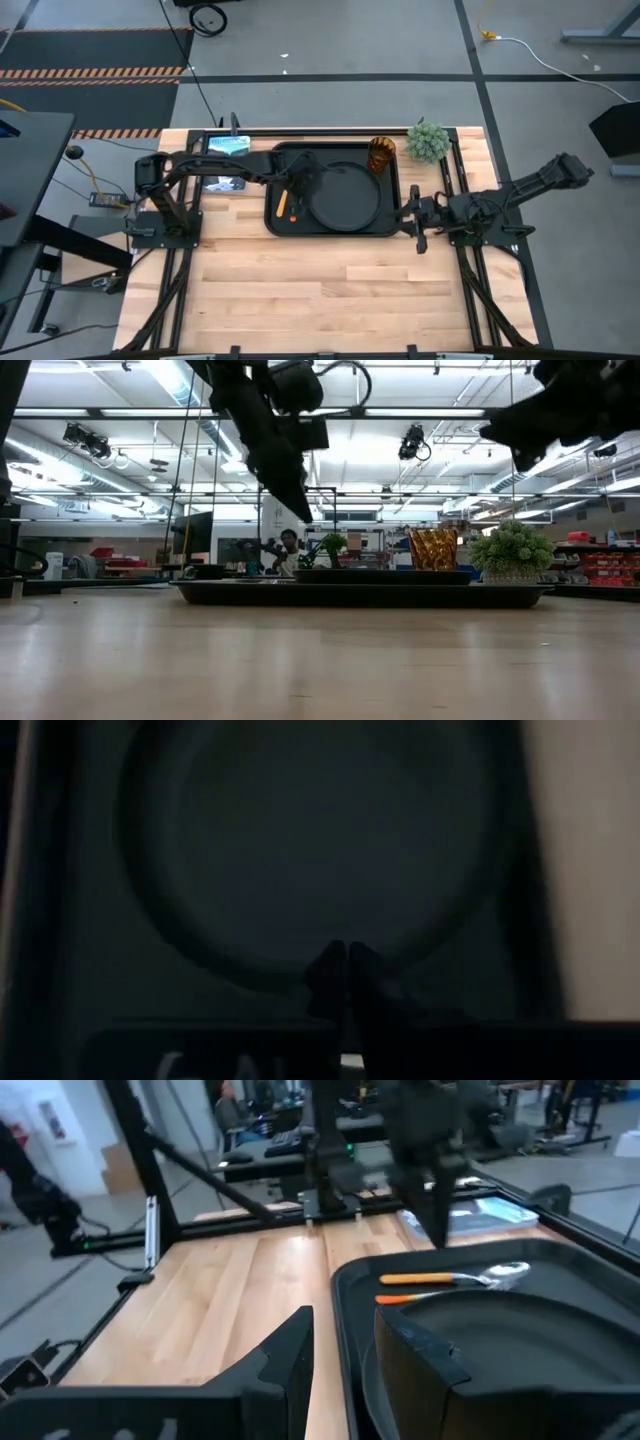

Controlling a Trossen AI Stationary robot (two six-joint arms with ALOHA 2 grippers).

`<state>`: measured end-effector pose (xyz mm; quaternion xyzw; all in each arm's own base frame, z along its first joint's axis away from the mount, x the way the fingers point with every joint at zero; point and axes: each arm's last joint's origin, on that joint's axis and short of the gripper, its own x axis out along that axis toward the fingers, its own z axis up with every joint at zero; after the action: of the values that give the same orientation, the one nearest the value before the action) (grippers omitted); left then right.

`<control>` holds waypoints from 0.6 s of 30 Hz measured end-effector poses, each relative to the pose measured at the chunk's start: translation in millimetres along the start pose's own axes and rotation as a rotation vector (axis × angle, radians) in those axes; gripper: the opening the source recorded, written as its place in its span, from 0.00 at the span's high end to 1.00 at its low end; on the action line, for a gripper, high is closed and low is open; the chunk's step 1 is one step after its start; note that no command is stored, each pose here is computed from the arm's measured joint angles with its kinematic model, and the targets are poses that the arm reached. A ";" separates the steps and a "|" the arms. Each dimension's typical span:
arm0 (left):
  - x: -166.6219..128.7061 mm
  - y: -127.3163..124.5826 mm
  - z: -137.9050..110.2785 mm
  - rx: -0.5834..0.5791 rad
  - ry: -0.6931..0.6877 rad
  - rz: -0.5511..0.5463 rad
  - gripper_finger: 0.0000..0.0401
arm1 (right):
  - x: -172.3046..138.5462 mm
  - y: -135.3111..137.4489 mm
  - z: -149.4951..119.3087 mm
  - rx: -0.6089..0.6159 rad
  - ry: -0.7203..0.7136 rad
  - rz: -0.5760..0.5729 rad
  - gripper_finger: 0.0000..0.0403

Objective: Pick and place plate/cup/fork/spoon on tray
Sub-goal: Return to Home Position

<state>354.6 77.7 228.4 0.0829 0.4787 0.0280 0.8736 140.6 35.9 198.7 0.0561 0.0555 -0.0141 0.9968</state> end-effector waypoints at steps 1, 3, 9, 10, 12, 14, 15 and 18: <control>-3.9 -0.8 1.6 0.007 -0.023 -0.026 0.95 | -1.6 -1.7 -3.4 0.014 -0.005 -0.005 0.71; -15.9 -2.0 4.5 0.011 -0.071 -0.074 0.98 | -4.8 -4.4 -9.5 0.038 -0.015 -0.013 0.71; -60.0 -9.2 12.0 0.002 -0.224 -0.205 0.97 | -13.7 -9.3 -19.4 0.066 -0.048 -0.019 0.71; -67.8 -11.2 12.9 0.000 -0.250 -0.234 0.97 | -15.0 -9.8 -19.4 0.074 -0.054 -0.017 0.71; -84.5 -17.1 11.9 0.017 -0.279 -0.295 0.97 | -17.8 -10.2 -17.9 0.100 -0.068 -0.008 0.71; -99.7 -23.8 10.1 0.056 -0.308 -0.336 0.98 | -20.2 -9.9 -18.3 0.130 -0.064 0.002 0.71; -105.3 -26.8 7.9 0.075 -0.328 -0.343 0.98 | -21.3 -9.9 -19.7 0.139 -0.050 0.004 0.71; -116.1 -35.2 -0.9 0.118 -0.412 -0.358 0.99 | -23.4 -10.5 -21.5 0.179 -0.041 -0.020 0.71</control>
<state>290.1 28.3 318.5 0.0518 0.2990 -0.1720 0.9372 114.6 28.5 178.9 0.1441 0.0344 -0.0301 0.9885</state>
